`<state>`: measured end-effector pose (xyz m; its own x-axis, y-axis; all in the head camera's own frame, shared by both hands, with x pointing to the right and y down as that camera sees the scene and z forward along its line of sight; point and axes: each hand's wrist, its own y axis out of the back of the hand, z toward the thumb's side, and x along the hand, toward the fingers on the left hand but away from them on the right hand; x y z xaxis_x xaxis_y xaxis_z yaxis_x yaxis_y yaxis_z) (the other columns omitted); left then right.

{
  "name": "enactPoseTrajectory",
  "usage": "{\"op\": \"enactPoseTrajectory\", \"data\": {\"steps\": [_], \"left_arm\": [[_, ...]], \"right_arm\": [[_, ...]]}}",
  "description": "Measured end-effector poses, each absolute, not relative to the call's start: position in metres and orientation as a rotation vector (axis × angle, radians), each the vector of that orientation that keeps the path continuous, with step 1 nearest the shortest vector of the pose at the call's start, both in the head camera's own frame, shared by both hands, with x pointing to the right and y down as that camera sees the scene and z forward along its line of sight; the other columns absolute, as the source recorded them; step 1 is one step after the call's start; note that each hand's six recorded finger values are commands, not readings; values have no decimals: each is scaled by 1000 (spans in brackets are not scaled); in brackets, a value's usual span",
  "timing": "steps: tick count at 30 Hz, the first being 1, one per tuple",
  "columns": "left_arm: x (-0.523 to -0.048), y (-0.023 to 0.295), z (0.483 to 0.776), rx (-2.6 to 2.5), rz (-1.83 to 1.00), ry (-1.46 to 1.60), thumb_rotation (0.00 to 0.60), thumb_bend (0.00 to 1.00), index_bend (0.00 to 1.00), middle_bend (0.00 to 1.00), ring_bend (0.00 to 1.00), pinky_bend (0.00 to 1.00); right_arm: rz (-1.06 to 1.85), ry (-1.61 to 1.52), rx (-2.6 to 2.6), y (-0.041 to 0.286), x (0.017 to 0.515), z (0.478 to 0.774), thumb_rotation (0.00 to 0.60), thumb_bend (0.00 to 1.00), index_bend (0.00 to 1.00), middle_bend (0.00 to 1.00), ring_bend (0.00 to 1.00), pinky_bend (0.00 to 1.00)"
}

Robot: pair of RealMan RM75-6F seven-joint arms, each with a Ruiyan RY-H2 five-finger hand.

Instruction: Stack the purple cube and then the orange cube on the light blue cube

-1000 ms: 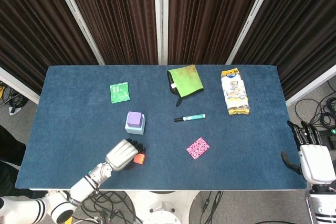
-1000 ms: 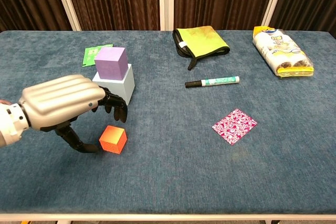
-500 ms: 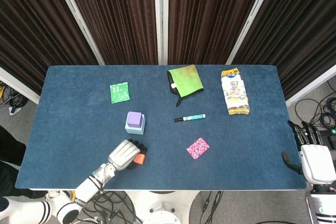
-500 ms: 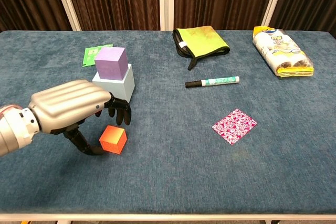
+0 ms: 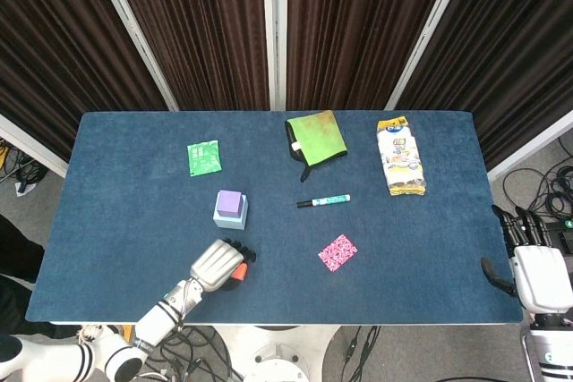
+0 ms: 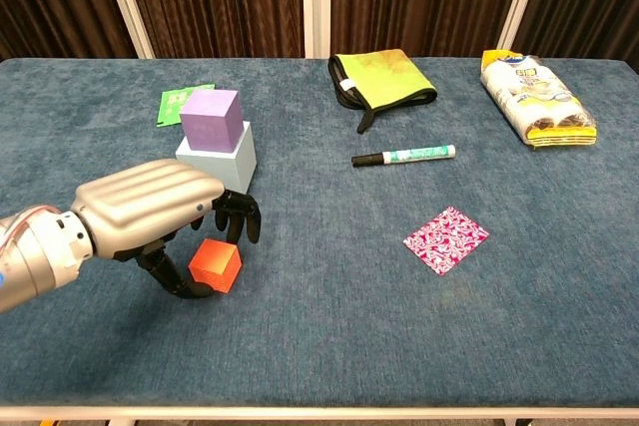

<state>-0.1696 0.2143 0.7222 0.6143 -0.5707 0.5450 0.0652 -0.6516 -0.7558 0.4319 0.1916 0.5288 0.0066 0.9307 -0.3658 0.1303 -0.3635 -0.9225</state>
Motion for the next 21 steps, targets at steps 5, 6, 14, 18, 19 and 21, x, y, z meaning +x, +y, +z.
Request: {"op": "enactPoseTrajectory", "data": {"steps": [5, 6, 14, 18, 19, 21], "left_arm": [[-167, 214, 723, -2065, -1044, 405, 600, 273, 447, 590, 434, 495], [-167, 214, 723, -2065, -1044, 407, 600, 280, 449, 593, 436, 497], [-169, 213, 723, -2056, -1050, 415, 600, 308, 457, 613, 443, 504], [-174, 209, 718, -2041, -1049, 419, 600, 308, 457, 617, 444, 504], [-177, 207, 715, -2033, -1050, 420, 600, 308, 457, 617, 445, 503], [-183, 203, 710, -2020, -1053, 421, 600, 308, 457, 617, 445, 502]], "right_arm": [[1433, -1122, -1575, 192, 433, 529, 600, 272, 20, 146, 0, 0], [1435, -1122, -1576, 191, 433, 529, 600, 272, 20, 146, 0, 0], [1432, -1125, -1576, 192, 433, 529, 600, 272, 20, 146, 0, 0], [1432, -1128, -1576, 191, 434, 528, 600, 273, 20, 146, 0, 0], [1431, -1128, -1576, 191, 434, 528, 600, 272, 20, 146, 0, 0], [1432, -1127, -1578, 191, 434, 528, 600, 272, 20, 146, 0, 0]]}}
